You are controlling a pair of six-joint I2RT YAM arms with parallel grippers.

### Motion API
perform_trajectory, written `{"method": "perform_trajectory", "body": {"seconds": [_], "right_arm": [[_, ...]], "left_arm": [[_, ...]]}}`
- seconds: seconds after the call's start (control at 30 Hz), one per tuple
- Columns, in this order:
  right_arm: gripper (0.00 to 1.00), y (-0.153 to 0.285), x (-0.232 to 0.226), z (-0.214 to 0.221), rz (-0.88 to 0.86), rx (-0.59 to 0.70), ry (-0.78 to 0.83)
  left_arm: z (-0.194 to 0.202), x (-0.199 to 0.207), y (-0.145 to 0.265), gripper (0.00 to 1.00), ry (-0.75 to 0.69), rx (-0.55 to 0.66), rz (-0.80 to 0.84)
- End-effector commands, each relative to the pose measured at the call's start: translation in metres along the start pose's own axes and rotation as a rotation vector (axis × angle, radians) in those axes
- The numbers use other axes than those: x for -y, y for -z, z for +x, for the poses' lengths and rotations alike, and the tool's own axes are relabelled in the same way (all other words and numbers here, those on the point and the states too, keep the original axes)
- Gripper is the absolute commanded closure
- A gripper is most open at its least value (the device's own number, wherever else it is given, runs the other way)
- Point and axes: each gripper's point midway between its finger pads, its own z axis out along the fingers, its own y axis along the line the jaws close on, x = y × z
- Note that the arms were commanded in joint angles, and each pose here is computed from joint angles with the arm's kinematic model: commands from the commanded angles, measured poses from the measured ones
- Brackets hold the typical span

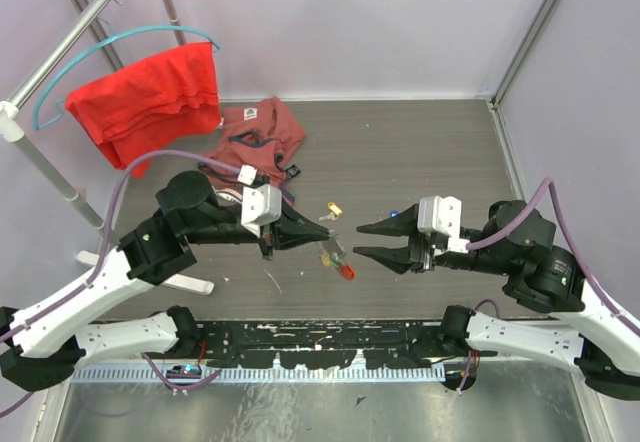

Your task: Put the keys on the keyring

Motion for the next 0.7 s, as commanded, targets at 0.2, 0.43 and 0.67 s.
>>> {"method": "perform_trajectory", "body": {"seconds": [0.2,0.43,0.67], "right_arm": [[0.61,-0.009,0.015,0.016,0.042,-0.18,-0.017],[0.61,-0.026,0.015,0.019,0.024,-0.169,-0.028],[0.62,-0.038,0.011,0.032,-0.002,-0.188,-0.052]], "left_arm": [[0.019,-0.003,0.025,1.0,-0.051,-0.315,-0.002],[0.027,-0.007,0.026,1.0,-0.026,-0.395,-0.019],[0.024,-0.004,0.026,1.0,-0.031,-0.389,-0.007]]}}
